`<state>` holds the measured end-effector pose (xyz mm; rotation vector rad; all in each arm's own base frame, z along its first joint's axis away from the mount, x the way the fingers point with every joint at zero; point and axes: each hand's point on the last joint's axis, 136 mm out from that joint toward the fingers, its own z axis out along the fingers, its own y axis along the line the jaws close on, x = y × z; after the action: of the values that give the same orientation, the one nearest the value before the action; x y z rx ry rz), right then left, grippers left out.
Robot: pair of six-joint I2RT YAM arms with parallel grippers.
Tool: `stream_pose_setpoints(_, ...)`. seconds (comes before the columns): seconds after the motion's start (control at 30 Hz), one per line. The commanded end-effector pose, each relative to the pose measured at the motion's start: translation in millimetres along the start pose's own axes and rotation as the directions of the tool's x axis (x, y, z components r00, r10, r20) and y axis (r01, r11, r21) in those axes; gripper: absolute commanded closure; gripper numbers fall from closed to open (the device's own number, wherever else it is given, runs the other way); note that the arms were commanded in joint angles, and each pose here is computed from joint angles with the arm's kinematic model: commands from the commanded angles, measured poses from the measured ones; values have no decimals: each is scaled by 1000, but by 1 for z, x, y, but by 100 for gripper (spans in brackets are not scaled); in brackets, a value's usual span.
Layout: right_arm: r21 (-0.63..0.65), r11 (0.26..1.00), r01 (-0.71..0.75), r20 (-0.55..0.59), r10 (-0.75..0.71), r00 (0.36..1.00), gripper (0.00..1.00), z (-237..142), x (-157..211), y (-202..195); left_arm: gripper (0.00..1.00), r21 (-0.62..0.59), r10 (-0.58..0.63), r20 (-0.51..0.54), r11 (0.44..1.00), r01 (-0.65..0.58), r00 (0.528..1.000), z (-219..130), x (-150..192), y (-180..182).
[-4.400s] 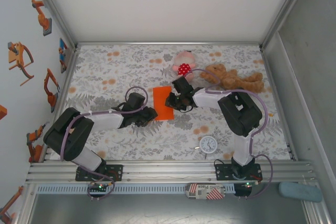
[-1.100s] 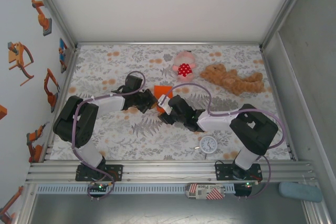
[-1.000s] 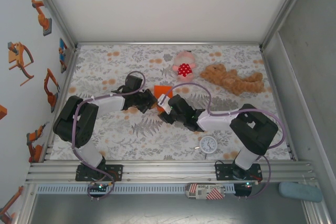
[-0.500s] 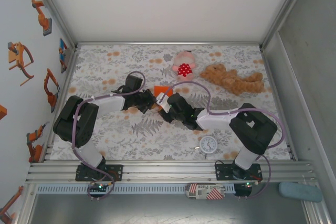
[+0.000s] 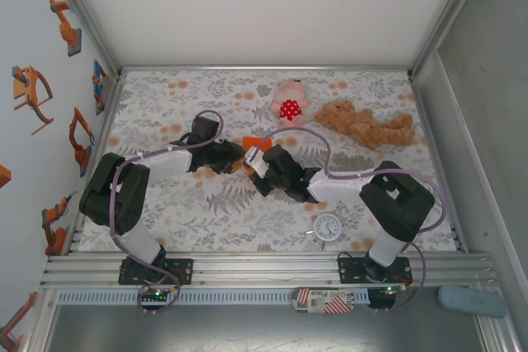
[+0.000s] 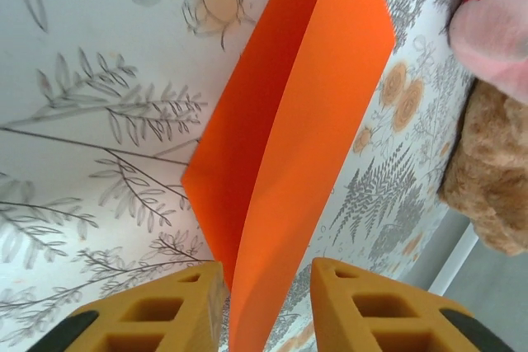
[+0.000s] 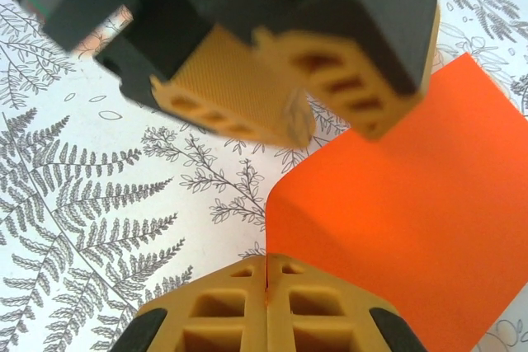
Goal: Fold a paper plane with a square sheet of paper (pick it up from the middle)
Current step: Third fold the triangle at the center of the table.
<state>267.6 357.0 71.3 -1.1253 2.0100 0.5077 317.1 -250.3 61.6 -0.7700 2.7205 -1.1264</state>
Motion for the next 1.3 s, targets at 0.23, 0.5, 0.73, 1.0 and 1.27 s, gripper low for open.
stream_pose_setpoints(0.23, -110, 985, -135, 13, 138, 990, 100, -7, 12, 14, 63, 94, 160, -9, 983, -158, 987, -20, -9, -38)
stream_pose_setpoints(0.5, -156, 965, -212, 15, 217, 976, 100, -6, 20, 23, 68, -10, 200, -118, 979, -203, 973, 21, 0, -27)
stream_pose_setpoints(0.73, -165, 955, -247, 10, 252, 968, 100, -6, 26, 25, 72, -67, 221, -157, 970, -234, 962, 48, 1, -20)
stream_pose_setpoints(1.0, -138, 951, -275, 18, 280, 960, 100, -6, 27, 17, 74, -149, 226, -196, 955, -257, 954, 66, 3, -1)
stream_pose_setpoints(1.27, -108, 927, -359, 29, 363, 931, 100, -9, 26, 4, 76, -232, 217, -207, 936, -263, 954, 71, 1, 23)
